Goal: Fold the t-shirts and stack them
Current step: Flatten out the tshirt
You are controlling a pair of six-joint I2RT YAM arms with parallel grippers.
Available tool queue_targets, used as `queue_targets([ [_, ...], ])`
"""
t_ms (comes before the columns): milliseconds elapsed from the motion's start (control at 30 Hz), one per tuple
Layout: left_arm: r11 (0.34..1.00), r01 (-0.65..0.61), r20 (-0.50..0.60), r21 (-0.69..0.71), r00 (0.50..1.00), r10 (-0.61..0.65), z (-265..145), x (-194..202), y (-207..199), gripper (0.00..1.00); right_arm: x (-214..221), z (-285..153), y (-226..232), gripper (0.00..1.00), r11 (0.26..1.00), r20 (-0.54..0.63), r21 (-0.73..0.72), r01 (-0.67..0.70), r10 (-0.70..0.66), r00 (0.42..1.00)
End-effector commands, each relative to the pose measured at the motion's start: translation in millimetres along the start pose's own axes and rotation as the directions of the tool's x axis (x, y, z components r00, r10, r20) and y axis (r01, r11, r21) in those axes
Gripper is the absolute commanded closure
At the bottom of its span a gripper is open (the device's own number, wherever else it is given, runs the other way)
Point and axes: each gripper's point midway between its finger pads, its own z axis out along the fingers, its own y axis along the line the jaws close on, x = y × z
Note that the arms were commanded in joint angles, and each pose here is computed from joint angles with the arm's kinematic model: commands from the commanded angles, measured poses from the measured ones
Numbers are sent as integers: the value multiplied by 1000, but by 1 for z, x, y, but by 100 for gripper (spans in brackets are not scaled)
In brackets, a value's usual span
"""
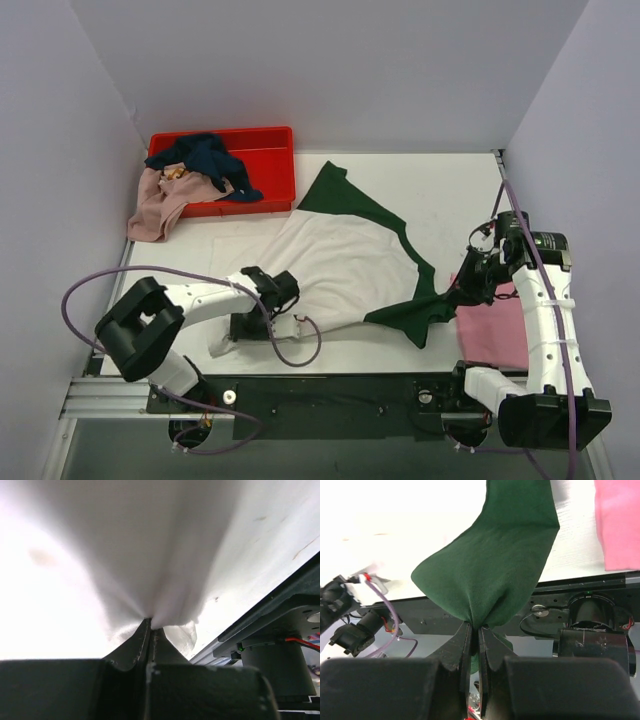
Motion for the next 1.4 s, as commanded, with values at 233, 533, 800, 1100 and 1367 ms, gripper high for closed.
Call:
queue_targets([
  [233, 975, 219, 237, -34, 950, -206, -48, 3, 73, 100, -55, 24, 61, 100, 987, 9, -64, 150, -150, 989],
  [533, 958, 286, 255, -24, 928, -271, -52, 34, 117, 51, -106, 65, 77, 100, 976, -20, -18, 215, -216, 976],
  [800, 956, 238, 370, 168, 884, -285, -83, 29, 89, 49, -109, 79, 83, 100, 972, -45, -27, 232, -233, 972],
  [1100, 947, 166, 297, 273, 922, -247, -57, 53, 81, 49, -104, 76, 80, 100, 969, -38, -29, 244, -245, 969],
  [1367, 913, 100, 275, 396, 935, -222, -52, 54, 48, 69, -96, 73, 74, 100, 969, -31, -23, 244, -245, 969],
])
